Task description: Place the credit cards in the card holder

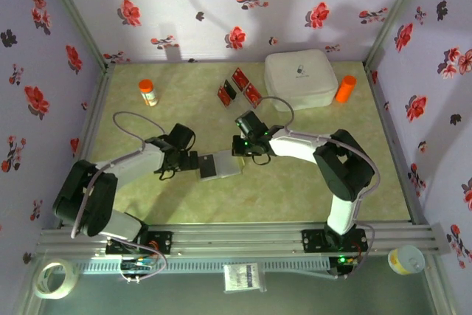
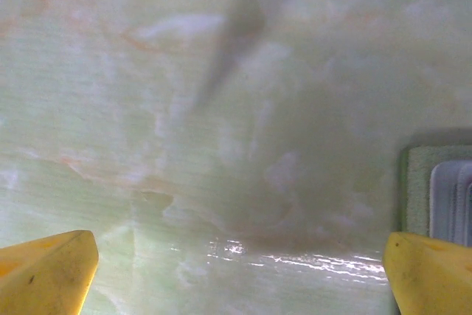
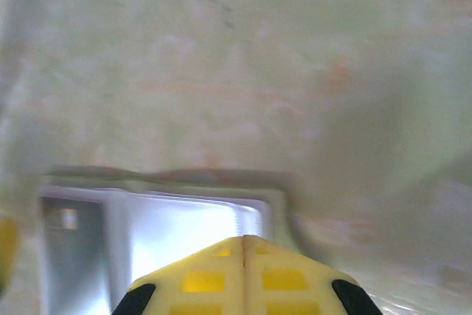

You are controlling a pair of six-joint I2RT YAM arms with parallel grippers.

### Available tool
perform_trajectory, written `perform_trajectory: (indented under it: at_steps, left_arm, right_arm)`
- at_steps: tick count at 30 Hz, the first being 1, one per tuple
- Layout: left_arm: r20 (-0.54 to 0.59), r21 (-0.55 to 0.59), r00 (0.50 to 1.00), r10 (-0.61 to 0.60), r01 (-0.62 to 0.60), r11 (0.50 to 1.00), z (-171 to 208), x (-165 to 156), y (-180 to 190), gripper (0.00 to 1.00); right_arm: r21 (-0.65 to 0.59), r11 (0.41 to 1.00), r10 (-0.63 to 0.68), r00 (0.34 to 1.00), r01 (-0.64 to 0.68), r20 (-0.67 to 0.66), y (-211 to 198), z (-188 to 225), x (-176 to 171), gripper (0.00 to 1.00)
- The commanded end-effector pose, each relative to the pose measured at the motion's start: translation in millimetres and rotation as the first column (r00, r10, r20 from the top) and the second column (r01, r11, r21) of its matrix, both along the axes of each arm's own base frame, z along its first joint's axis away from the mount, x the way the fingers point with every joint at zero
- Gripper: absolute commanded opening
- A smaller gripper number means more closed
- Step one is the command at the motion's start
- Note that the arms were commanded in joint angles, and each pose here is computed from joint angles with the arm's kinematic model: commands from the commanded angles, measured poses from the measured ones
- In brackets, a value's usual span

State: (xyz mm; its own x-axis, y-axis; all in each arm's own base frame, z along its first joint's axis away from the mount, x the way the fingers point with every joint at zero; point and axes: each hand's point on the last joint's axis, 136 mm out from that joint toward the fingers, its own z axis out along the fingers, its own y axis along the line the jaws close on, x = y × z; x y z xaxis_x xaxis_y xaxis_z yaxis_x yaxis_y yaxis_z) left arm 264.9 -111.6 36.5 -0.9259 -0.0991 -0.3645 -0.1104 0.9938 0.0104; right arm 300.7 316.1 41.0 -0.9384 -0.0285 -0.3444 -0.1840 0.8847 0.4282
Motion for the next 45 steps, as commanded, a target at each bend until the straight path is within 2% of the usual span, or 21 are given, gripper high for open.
perform_trajectory:
  at_steps: [1,7,14,19,26,31,38,45]
  left_arm:
    - [0.038,0.017,0.999,-0.008,0.008,1.0,21.8,6.4,6.1,1.0]
    - [0.076,-0.057,0.997,-0.003,0.007,0.998,44.4,9.7,-4.1,1.0]
    - [0.093,-0.18,0.995,-0.022,0.038,0.983,53.0,9.2,-35.3,1.0]
    - [0.084,-0.184,0.995,-0.062,0.077,0.98,47.2,6.3,-52.8,1.0]
    - [0.071,-0.177,0.995,-0.075,0.086,0.981,37.4,5.0,-57.8,1.0]
    - [0.066,-0.173,0.995,-0.076,0.086,0.981,34.4,4.3,-57.3,1.0]
    - [0.061,-0.181,0.994,-0.086,0.096,0.979,31.9,2.7,-59.6,1.0]
    - [0.062,-0.193,0.992,-0.107,0.117,0.974,31.4,1.3,-69.3,1.0]
  right_arm:
    - [-0.065,0.998,0.003,1.0,-0.004,-0.004,-18.5,-7.5,-9.3,0.0]
    - [-0.056,0.998,-0.034,0.999,0.032,-0.019,-28.6,-11.3,-18.3,0.0]
    - [0.017,0.999,-0.039,0.999,0.039,0.014,-17.7,13.5,-14.5,0.0]
    - [0.076,0.997,-0.035,0.999,0.033,0.023,-1.0,30.3,-16.8,0.0]
    - [0.128,0.991,-0.032,0.998,0.025,0.051,30.4,41.7,-33.9,0.0]
    - [0.093,0.993,-0.078,0.996,0.074,0.044,28.7,17.0,-32.5,0.0]
    - [0.003,0.992,-0.13,0.99,0.13,0.059,-2.5,-4.6,-18.2,0.0]
    - [-0.011,0.995,-0.098,0.995,0.099,0.023,-11.6,-12.6,-8.3,0.0]
